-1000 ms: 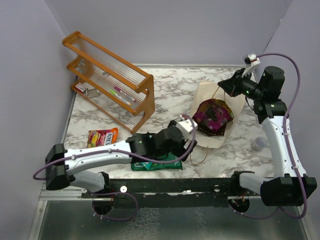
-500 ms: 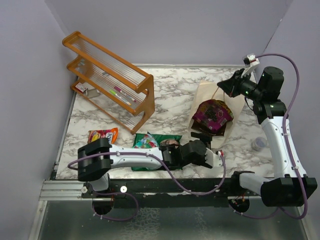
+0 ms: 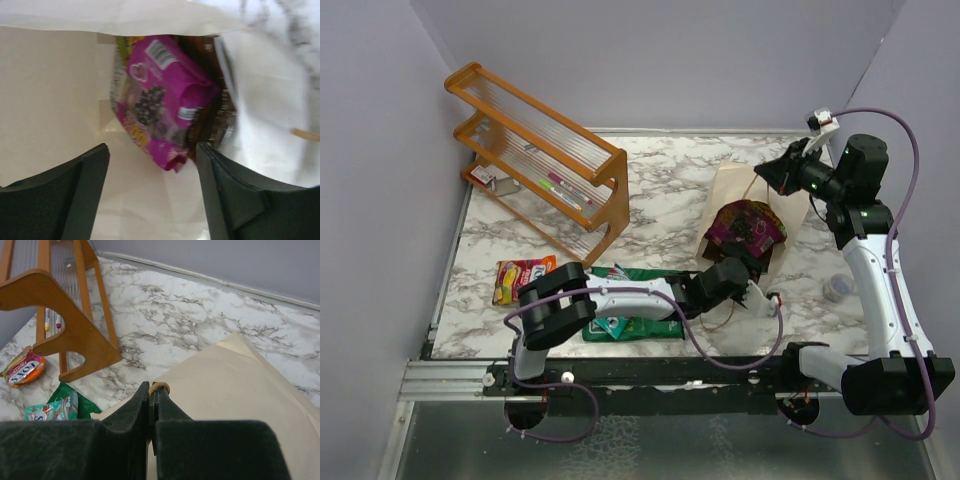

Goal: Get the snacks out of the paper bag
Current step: Take out the snack from the paper bag, then place the snack at the center of the board.

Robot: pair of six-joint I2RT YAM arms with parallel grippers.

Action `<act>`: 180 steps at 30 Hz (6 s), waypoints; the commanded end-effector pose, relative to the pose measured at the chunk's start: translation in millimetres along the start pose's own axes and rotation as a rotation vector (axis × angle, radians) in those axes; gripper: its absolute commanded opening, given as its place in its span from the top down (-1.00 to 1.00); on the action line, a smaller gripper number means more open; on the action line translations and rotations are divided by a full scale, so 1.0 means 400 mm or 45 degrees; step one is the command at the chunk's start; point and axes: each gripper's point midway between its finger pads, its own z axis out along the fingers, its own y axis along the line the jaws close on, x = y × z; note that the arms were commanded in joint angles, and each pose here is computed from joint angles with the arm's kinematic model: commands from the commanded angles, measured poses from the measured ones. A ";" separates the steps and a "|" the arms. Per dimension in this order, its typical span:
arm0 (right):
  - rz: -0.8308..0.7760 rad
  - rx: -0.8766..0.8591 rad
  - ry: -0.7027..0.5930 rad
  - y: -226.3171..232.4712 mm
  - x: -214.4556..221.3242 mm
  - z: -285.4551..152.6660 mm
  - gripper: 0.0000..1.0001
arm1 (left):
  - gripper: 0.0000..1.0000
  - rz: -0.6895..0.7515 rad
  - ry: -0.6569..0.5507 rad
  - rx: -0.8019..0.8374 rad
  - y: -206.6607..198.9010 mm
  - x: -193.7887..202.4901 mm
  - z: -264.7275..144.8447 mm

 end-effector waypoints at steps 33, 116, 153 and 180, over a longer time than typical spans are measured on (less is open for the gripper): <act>-0.039 -0.007 -0.035 0.019 -0.037 -0.009 0.97 | -0.53 -0.045 -0.148 0.033 0.014 0.098 0.161; 0.121 0.504 -0.073 -0.157 -0.031 -0.021 0.97 | 1.00 -1.503 0.073 -0.444 0.330 0.174 -0.584; 0.156 0.331 0.005 -0.114 0.014 0.017 0.97 | 1.00 -2.120 0.684 -0.063 -0.075 0.280 -0.392; 0.157 0.246 0.000 -0.073 0.014 0.007 0.97 | -0.60 -2.135 0.393 0.012 -0.009 0.221 -0.483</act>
